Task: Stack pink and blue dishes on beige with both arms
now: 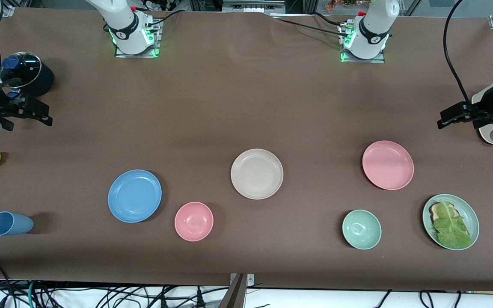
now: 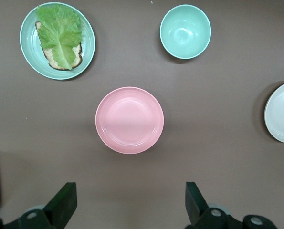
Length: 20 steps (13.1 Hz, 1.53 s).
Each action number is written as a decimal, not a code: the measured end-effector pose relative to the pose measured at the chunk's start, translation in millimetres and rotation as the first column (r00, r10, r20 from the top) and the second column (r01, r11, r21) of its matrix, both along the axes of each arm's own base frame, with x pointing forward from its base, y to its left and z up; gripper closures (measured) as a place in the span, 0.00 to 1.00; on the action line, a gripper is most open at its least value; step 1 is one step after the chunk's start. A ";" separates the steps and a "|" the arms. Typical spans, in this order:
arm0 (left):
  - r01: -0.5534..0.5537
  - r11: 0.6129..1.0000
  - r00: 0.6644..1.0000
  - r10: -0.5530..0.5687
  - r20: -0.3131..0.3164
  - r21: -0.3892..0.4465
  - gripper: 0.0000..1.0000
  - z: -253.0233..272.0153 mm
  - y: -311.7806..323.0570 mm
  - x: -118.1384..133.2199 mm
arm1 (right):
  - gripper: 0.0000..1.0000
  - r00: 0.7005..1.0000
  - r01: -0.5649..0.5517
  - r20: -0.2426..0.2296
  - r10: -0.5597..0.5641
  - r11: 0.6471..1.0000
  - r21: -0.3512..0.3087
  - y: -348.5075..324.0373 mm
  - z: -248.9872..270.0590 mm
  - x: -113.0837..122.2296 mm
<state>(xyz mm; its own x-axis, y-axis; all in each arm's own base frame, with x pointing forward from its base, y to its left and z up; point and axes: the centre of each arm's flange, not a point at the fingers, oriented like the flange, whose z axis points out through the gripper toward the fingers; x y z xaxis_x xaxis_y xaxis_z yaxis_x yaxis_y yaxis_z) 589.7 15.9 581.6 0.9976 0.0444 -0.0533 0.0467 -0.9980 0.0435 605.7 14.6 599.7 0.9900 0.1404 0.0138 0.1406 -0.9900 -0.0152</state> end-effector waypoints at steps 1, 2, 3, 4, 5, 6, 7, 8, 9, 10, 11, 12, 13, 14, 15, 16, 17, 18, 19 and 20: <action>0.001 1.000 1.000 -0.001 0.002 0.000 0.00 0.0 -0.4 0.3 | 0.00 1.000 -0.001 -0.006 0.001 1.000 -0.001 0.4 -4.1 1.8; 0.002 1.000 1.000 -0.002 0.003 0.000 0.00 -0.4 -1.2 0.7 | 0.00 1.000 -0.003 -0.010 0.003 1.000 -0.002 0.8 -7.3 3.5; 0.002 1.000 1.000 -0.002 0.003 0.000 0.00 -0.8 -1.4 1.0 | 0.00 1.000 -0.004 -0.011 0.004 1.000 -0.003 1.2 -9.4 4.7; 0.002 1.000 1.000 -0.002 0.003 0.000 0.00 -1.1 -1.3 1.3 | 0.00 1.000 -0.004 -0.013 0.004 1.000 -0.003 1.3 -10.4 5.2; 0.002 1.000 1.000 -0.002 0.002 0.000 0.00 -1.5 -1.5 1.5 | 0.00 1.000 -0.005 -0.013 0.005 1.000 -0.003 1.5 -10.5 5.2; 0.003 1.000 1.000 -0.003 0.004 0.000 0.00 -1.7 -1.7 1.9 | 0.00 1.000 -0.007 -0.013 0.007 1.000 -0.003 2.1 -10.5 5.2; 0.002 1.000 1.000 -0.002 0.007 0.000 0.00 -1.7 -1.5 2.4 | 0.00 1.000 -0.008 -0.012 0.008 1.000 -0.003 2.7 -10.5 5.2; 0.002 1.000 1.000 -0.002 0.008 0.000 0.00 -1.8 -1.4 2.7 | 0.00 1.000 -0.008 -0.011 0.008 1.000 -0.003 2.9 -10.3 5.3; 0.002 1.000 1.000 -0.002 0.009 0.000 0.00 -1.8 -1.5 2.9 | 0.00 1.000 -0.008 -0.008 0.008 1.000 -0.003 3.0 -9.8 5.5; 0.002 1.000 1.000 -0.002 0.010 0.000 0.00 -1.8 -1.5 3.0 | 0.00 1.000 -0.008 -0.003 0.008 1.000 -0.003 2.9 -8.9 5.8; 0.002 1.000 1.000 -0.002 0.011 0.000 0.00 -1.7 -1.4 3.1 | 0.00 1.000 -0.007 0.002 0.007 1.000 -0.003 2.4 -7.6 5.8; 0.002 1.000 1.000 -0.002 0.011 0.000 0.00 -1.7 -1.3 3.1 | 0.00 1.000 -0.004 0.004 0.004 1.000 -0.003 0.5 -6.5 5.5; 0.001 1.000 1.000 -0.001 0.011 0.000 0.00 -1.7 -1.1 3.2 | 0.00 1.000 0.001 0.006 -0.001 1.000 -0.003 -2.6 -5.5 5.1; 0.002 1.000 1.000 -0.002 0.011 0.000 0.00 -1.7 -1.2 3.2 | 0.00 1.000 0.007 0.007 -0.007 1.000 -0.004 -6.1 -4.5 4.7; 0.002 1.000 1.000 -0.002 0.012 0.000 0.00 -1.7 -1.2 3.2 | 0.00 1.000 0.011 0.009 -0.011 1.000 -0.004 -8.6 -3.3 4.3; 0.002 1.000 1.000 -0.002 0.012 0.000 0.00 -1.7 -1.2 3.2 | 0.00 1.000 0.013 0.011 -0.013 1.000 -0.004 -9.9 -2.6 4.0; 0.002 1.000 1.000 -0.002 0.012 0.000 0.00 -1.7 -1.2 3.2 | 0.00 1.000 0.015 0.011 -0.015 1.000 -0.004 -10.6 -2.6 4.1; 0.002 1.000 1.000 -0.002 0.012 0.000 0.00 -1.7 -1.2 3.2 | 0.00 1.000 0.016 0.013 -0.016 1.000 -0.004 -11.2 -3.1 4.7; 0.002 1.000 1.000 -0.002 0.012 0.000 0.00 -1.8 -1.2 3.3 | 0.00 1.000 0.016 0.017 -0.016 1.000 -0.005 -11.4 -4.1 6.2; 0.002 1.000 1.000 -0.002 0.011 0.000 0.00 -2.0 -1.2 3.3 | 0.00 1.000 0.015 0.020 -0.015 1.000 -0.006 -10.6 -5.7 7.7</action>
